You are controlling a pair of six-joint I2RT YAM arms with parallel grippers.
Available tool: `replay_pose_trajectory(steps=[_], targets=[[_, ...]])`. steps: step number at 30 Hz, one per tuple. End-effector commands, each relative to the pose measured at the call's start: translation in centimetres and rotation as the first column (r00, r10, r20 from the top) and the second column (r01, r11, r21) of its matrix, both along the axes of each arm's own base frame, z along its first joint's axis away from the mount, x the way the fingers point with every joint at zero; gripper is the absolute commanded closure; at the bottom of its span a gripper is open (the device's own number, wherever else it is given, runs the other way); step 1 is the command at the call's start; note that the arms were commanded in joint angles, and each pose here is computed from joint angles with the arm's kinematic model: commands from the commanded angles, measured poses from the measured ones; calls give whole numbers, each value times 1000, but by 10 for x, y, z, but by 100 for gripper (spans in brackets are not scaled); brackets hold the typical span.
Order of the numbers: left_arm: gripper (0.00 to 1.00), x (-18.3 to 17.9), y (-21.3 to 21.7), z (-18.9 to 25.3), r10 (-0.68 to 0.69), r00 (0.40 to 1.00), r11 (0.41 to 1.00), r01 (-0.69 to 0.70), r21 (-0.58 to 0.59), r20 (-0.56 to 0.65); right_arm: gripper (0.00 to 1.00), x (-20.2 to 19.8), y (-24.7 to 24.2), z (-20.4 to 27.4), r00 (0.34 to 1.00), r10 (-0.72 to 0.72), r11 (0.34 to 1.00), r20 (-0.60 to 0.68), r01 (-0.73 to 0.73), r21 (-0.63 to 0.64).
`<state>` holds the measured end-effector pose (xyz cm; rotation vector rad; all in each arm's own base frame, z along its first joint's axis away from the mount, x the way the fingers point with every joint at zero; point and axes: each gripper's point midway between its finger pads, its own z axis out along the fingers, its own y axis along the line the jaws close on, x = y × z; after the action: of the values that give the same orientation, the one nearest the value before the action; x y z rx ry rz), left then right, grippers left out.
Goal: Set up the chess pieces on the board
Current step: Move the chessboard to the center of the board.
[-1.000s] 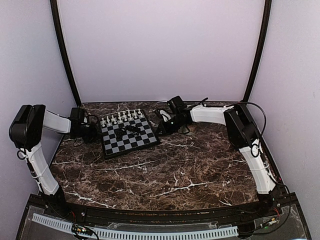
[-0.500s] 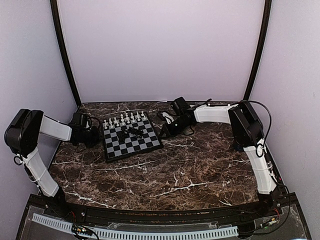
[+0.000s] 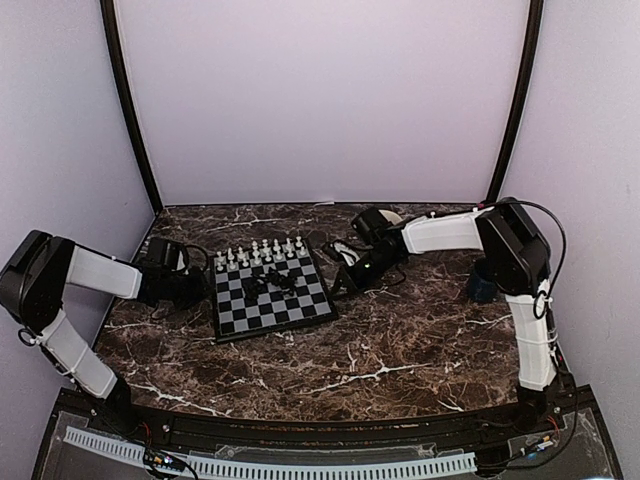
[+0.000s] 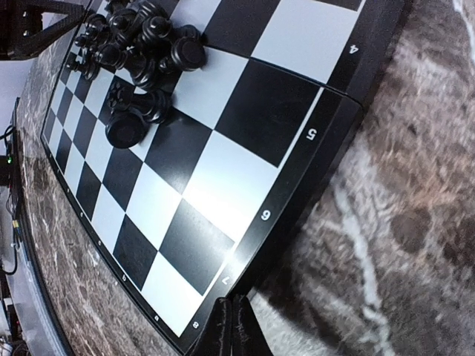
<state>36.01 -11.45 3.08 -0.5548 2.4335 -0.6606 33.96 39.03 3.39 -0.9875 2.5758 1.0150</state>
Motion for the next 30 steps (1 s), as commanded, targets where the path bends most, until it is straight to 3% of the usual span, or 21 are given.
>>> replay_pose_trajectory(steps=[1,21,30], targets=[[91,-53,-51,-11,-232,969,969,222,-108,-87,96,-78,-4,-40,982,115,988,-148,-128,-83],[92,-112,-93,-1,-343,938,938,339,-75,-57,95,-138,-58,-44,957,215,950,-193,-251,-186],[91,-117,-80,9,-331,943,943,332,8,-46,95,-118,-73,-21,976,188,961,-108,-205,-184]])
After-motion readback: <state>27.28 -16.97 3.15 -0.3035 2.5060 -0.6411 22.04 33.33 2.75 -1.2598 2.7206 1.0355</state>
